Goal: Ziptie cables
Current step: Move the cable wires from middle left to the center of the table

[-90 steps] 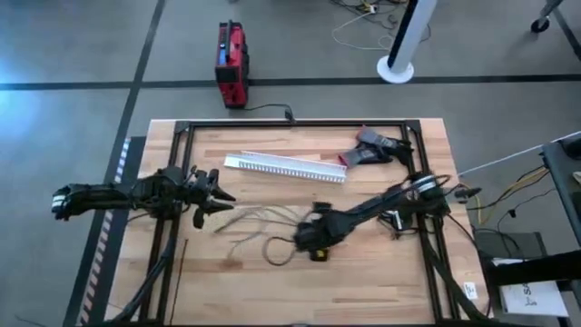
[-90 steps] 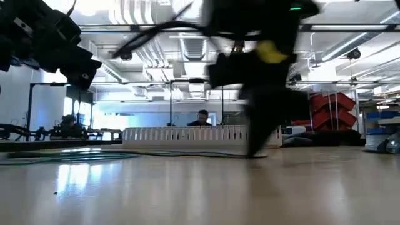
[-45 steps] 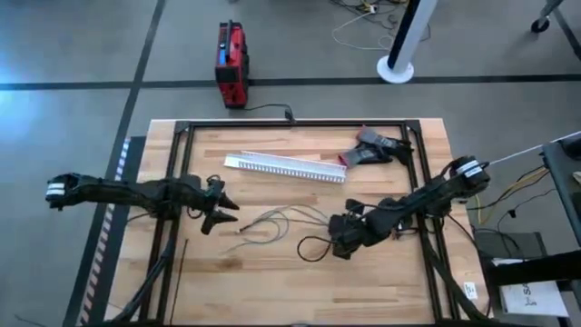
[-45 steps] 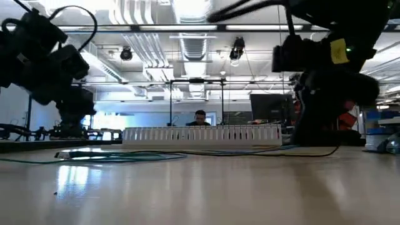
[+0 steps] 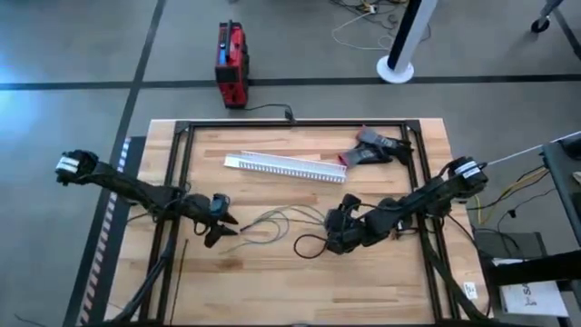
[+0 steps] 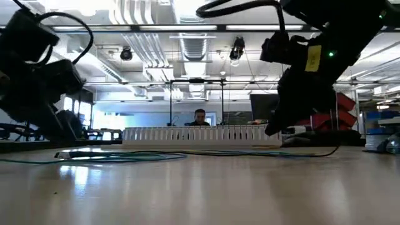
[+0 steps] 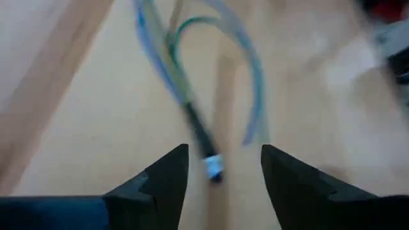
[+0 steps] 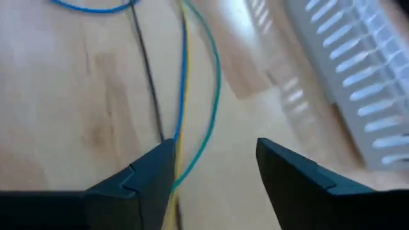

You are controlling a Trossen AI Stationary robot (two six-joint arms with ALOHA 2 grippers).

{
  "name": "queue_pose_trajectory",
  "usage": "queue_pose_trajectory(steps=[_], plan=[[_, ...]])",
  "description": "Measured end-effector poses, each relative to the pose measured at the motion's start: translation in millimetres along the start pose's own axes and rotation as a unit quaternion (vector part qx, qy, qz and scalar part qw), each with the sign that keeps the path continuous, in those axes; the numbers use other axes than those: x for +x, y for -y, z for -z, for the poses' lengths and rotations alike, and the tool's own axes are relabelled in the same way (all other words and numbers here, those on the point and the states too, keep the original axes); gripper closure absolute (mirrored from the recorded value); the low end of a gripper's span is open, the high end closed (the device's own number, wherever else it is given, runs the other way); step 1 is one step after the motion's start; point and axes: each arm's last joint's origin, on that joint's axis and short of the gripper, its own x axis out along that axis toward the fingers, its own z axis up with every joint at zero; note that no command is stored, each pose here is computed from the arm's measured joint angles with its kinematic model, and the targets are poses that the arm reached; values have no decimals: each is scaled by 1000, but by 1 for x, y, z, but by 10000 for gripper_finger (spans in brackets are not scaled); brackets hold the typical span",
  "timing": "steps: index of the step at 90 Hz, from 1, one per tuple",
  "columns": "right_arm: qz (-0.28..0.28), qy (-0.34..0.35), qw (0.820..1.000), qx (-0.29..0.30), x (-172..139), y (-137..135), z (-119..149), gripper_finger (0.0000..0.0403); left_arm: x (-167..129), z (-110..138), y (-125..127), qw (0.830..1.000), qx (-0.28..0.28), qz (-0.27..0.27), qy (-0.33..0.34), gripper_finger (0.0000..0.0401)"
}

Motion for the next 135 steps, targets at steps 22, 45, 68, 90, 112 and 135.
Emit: queue_pose_trajectory(steps=[22, 45, 68, 90, 112, 135], plan=[[-23, 104, 994, 4, 1, -6, -21, 198, 11, 7, 9, 999, 33, -16, 11, 242], [-17, 193, 981, 5, 20, -16, -36, 198, 28, 12, 8, 997, 51, -45, 20, 241], [-19, 230, 972, 28, 44, -25, -35, 219, 40, 23, 0, 993, 51, -105, 7, 347], [-20, 268, 963, 29, 46, -30, -38, 232, 40, 21, 0, 991, 63, -117, 9, 397], [10, 322, 947, -13, 12, -31, -52, 250, 38, -19, 25, 972, 126, -184, -78, 400], [-126, 341, 931, -37, 26, -31, -61, 280, -2, -107, 66, 937, 209, -260, -98, 401]])
